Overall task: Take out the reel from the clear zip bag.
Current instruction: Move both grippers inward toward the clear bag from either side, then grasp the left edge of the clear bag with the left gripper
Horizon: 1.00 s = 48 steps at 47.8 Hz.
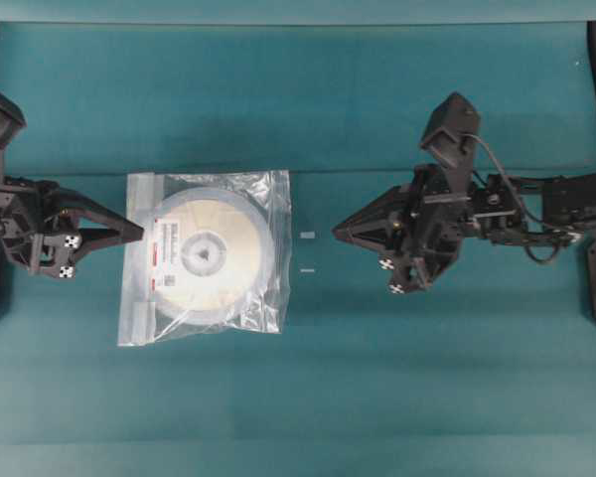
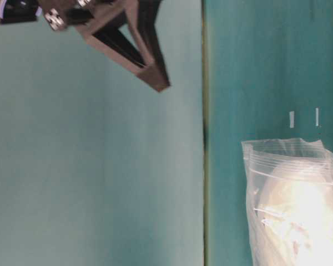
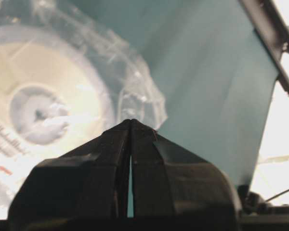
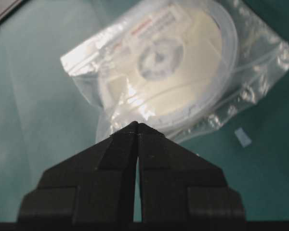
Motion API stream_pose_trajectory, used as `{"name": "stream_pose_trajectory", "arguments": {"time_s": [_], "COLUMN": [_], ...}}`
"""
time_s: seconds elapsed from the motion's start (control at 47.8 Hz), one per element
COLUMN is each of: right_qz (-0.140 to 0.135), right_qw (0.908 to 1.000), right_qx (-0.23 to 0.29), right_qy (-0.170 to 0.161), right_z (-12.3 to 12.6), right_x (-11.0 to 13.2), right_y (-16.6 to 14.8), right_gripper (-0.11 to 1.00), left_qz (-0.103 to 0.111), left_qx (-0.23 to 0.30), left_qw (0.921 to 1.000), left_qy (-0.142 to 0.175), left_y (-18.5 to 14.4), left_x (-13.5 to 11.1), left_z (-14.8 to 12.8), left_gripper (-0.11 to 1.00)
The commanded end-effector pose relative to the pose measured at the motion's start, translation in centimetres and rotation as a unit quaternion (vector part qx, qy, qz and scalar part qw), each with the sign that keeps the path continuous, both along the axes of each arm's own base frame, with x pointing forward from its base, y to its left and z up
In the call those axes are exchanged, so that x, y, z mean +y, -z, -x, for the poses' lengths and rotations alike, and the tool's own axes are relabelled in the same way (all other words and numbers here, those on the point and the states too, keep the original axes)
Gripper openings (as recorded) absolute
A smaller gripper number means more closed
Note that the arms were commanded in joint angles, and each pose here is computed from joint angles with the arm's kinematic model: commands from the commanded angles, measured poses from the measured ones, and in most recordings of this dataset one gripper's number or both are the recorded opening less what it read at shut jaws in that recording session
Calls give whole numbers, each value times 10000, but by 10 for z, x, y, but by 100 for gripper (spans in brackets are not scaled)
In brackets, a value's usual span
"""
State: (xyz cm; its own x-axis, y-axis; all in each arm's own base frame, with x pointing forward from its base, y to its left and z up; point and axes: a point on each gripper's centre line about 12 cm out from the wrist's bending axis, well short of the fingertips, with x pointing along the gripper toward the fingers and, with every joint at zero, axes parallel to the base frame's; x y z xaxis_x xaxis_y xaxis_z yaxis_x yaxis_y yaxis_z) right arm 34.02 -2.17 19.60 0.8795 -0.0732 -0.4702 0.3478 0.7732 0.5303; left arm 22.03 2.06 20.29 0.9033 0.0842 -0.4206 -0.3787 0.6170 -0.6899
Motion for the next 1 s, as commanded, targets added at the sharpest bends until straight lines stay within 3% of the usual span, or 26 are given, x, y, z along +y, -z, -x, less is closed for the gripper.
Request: {"name": "stream_pose_trajectory", "arguments": {"time_s": [0.0, 0.209, 0.314, 0.398, 0.502, 0.586, 0.712, 0.795, 0.984], "right_qz": [-158, -285, -288, -296, -316, -320, -330, -338, -338], "right_qw": [9998, 9995, 9994, 9992, 9989, 9987, 9984, 9982, 9981], "right_qx": [-44, 23, 68, 159, 264, 325, 409, 439, 470], "right_qy": [98, 157, 196, 217, 226, 226, 224, 229, 231], "right_z": [-6, -8, -8, -8, -10, -13, -17, -19, -20], "right_x": [-1, 0, -3, -4, -4, -5, -4, -4, -4], "right_y": [-1, 6, 9, 13, 20, 24, 30, 32, 35], "right_gripper": [0, 4, 16, 33, 61, 77, 80, 81, 81], "left_qz": [-6, 9, 43, 73, 161, 289, 455, 544, 602], "left_qx": [78, 146, 265, 286, 323, 440, 623, 721, 945], "left_qw": [9999, 9999, 9996, 9995, 9992, 9984, 9965, 9953, 9929], "left_qy": [-77, -79, -88, -100, -156, -217, -311, -360, -392], "left_y": [5, 15, 26, 32, 40, 47, 56, 61, 76], "left_x": [4, 3, 3, 2, 3, 2, 3, 3, 2], "left_z": [2, 5, 10, 12, 14, 16, 17, 17, 23], "left_gripper": [-2, -2, -1, 2, 17, 40, 77, 94, 86]}}
